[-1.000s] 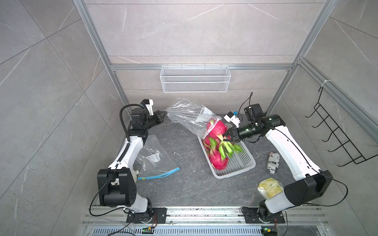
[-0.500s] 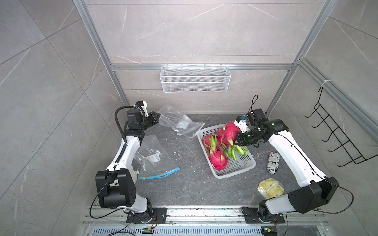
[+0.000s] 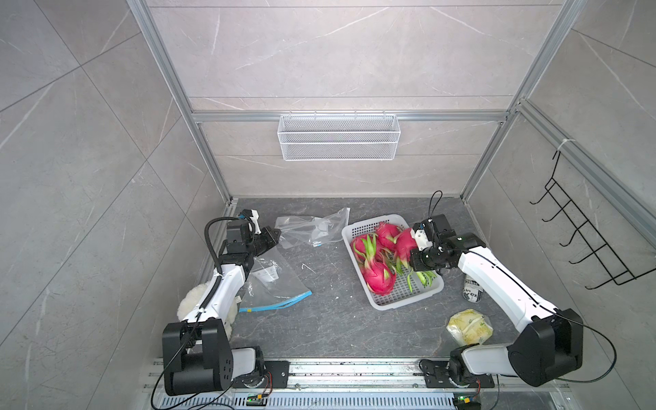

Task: Open the zip-top bag and take out the dragon fruit
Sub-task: Place the zipper food storage bag at the center of the board.

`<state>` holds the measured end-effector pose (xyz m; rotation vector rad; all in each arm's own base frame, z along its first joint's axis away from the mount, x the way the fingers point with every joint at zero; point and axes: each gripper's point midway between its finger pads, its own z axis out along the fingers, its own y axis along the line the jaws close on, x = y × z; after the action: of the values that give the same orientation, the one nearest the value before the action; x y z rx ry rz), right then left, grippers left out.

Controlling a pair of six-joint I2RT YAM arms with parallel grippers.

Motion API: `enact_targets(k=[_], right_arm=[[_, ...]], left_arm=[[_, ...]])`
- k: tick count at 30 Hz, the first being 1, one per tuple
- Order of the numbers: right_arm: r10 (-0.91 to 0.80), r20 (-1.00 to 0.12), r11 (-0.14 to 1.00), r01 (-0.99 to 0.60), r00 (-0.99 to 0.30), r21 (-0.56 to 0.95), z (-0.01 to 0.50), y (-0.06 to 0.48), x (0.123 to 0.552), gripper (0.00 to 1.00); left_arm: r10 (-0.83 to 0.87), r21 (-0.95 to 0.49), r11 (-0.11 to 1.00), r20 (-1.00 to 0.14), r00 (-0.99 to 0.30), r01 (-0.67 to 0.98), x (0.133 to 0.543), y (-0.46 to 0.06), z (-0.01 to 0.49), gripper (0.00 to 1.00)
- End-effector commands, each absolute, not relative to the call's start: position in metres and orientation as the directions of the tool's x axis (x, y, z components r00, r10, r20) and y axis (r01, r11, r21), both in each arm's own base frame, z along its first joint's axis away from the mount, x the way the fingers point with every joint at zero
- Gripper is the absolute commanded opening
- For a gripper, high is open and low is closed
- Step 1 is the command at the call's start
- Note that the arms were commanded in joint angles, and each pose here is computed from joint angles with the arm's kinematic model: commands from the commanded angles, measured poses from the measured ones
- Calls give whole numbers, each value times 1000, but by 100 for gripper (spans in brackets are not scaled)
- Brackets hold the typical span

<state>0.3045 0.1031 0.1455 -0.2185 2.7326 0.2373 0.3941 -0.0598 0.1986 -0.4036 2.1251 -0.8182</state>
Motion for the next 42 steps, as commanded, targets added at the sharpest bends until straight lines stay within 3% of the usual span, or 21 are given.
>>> enact_targets(k=[1, 2, 3, 11, 13, 18, 20, 24, 30, 36, 42], right_arm=[[-97, -454, 960, -204, -886, 192, 143, 117, 317, 0], [-98, -444, 960, -202, -891, 192, 135, 117, 316, 0], [-103, -436, 959, -207, -894, 196, 129, 118, 314, 0], [-135, -364, 970, -197, -922, 140, 93, 121, 299, 0], [-134, -361, 972, -193, -923, 133, 94, 120, 297, 6], [-118, -445, 977, -184, -888, 109, 122, 114, 302, 67], [-105, -505, 977, -184, -857, 109, 144, 113, 307, 99], [-66, -607, 982, -159, -792, 101, 189, 108, 321, 100], [43, -720, 999, 9, -693, 51, 212, 69, 339, 100], [80, -783, 984, 174, -617, -37, 171, 14, 352, 100], [165, -833, 952, 307, -529, -7, 118, -38, 354, 100]], left_arm=[[-565, -688, 725, -563, -604, -36, 397, -52, 203, 58], [-574, -691, 722, -560, -597, -45, 397, -49, 203, 84], [-581, -693, 719, -559, -592, -51, 397, -47, 204, 99], [-579, -681, 731, -592, -561, -36, 400, -39, 222, 100], [-575, -670, 741, -605, -551, -37, 401, -36, 224, 100], [-545, -616, 786, -643, -538, -59, 398, -25, 221, 100], [-527, -587, 807, -663, -532, -69, 396, -21, 221, 100], [-485, -523, 849, -708, -514, -80, 393, -12, 222, 100], [-342, -283, 939, -815, -468, -194, 387, 28, 208, 100], [-172, -95, 972, -912, -372, -215, 377, 49, 181, 100], [-112, -13, 976, -884, -453, -216, 379, 54, 137, 100]])
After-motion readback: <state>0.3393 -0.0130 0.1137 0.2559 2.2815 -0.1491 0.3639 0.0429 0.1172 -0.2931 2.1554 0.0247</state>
